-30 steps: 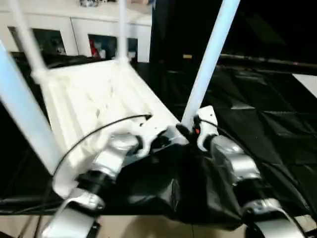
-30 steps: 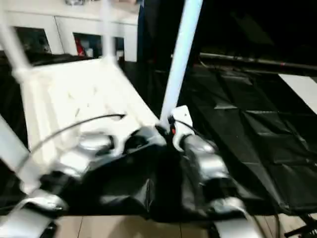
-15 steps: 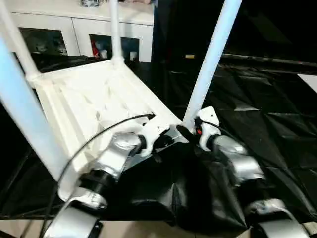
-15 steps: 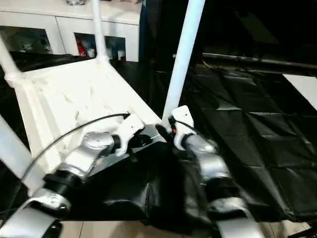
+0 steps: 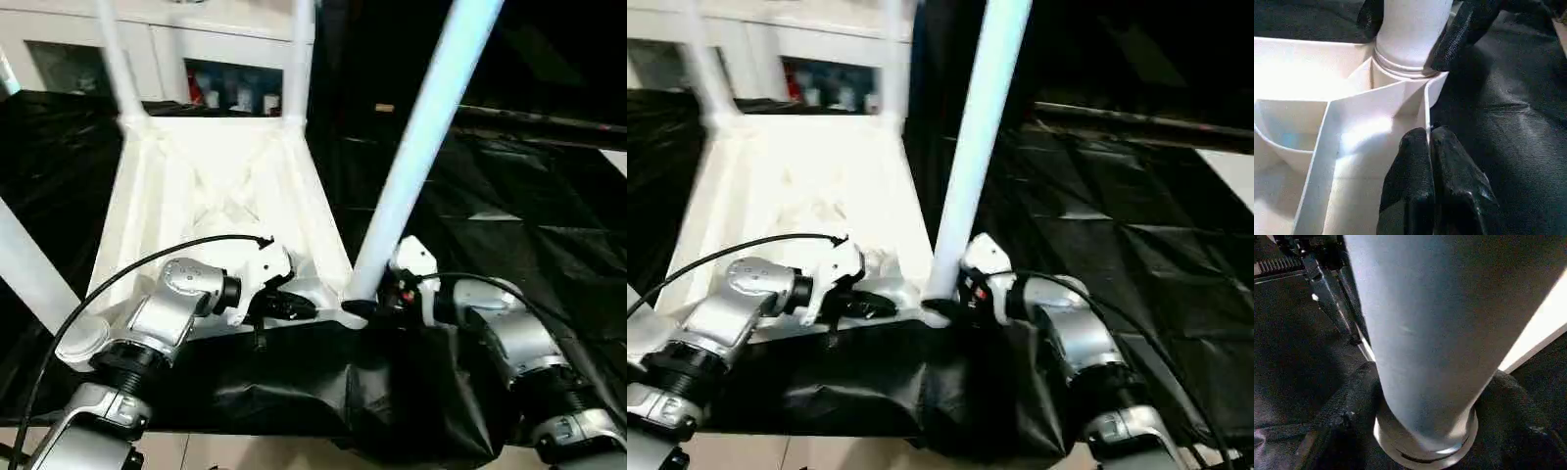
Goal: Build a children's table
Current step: Rotate leg to tighten
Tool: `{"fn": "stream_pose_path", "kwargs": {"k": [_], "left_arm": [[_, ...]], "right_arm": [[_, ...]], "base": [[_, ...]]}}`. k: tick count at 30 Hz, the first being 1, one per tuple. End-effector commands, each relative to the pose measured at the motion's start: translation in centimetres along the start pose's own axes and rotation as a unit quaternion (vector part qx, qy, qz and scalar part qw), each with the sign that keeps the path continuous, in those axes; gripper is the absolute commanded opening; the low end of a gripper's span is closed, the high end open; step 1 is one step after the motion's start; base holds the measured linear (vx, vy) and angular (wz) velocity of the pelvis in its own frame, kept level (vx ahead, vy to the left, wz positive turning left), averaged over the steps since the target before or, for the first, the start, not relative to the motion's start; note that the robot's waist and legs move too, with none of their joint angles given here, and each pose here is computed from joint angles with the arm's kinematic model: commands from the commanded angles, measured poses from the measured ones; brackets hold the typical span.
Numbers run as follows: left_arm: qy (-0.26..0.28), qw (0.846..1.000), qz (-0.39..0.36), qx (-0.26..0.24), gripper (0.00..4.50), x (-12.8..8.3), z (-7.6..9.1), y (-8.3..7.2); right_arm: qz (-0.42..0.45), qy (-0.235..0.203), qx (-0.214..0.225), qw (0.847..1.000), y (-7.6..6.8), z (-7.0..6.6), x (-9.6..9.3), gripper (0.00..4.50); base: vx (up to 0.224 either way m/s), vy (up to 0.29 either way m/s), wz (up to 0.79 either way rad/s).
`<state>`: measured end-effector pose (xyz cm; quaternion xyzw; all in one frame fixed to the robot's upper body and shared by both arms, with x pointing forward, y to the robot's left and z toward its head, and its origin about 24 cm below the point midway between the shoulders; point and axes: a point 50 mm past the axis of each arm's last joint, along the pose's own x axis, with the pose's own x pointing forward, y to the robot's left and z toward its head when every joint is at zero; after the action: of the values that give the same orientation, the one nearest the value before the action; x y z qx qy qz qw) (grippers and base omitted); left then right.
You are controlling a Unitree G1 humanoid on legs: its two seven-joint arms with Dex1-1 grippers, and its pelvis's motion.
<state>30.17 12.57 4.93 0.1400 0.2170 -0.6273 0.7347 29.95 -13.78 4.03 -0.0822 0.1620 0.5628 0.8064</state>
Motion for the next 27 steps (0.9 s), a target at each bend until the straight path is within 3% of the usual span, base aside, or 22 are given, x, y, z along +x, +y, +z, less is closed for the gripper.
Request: {"fn": "stream_pose_path", "kwargs": {"k": [1,12,19,21,23,27], "left_arm": [[-0.009,0.999,-0.045,-0.003,0.00,1.9,0.2,-1.2],[-0.012,0.999,-0.043,-0.003,0.00,1.8,0.3,-1.2],[-0.006,0.997,0.073,-0.012,0.00,3.2,0.4,0.3],[-0.006,0.993,0.117,-0.023,0.00,3.9,0.6,0.8],[-0.009,0.984,0.170,-0.042,0.00,5.7,1.4,1.2],[-0.010,0.981,0.190,-0.042,0.00,7.6,2.6,0.9]], "right_arm": [[0.059,0.015,0.008,0.998,1.3,-0.4,1.1,2.64],[0.072,0.003,0.022,0.997,1.6,-0.3,1.2,2.10],[-0.028,-0.046,0.051,0.997,1.0,-0.6,2.7,2.04],[-0.082,-0.057,0.077,0.992,0.7,-0.8,3.5,2.00],[-0.187,-0.022,0.117,0.975,0.1,-1.7,5.2,1.99],[-0.269,-0.023,0.185,0.945,-0.2,-1.4,7.2,1.99]], "base": [[0.000,0.000,0.00],[0.000,0.000,0.00],[0.000,0.000,0.00],[0.000,0.000,0.00],[-0.031,0.001,-0.02],[0.000,0.000,0.00]]}}
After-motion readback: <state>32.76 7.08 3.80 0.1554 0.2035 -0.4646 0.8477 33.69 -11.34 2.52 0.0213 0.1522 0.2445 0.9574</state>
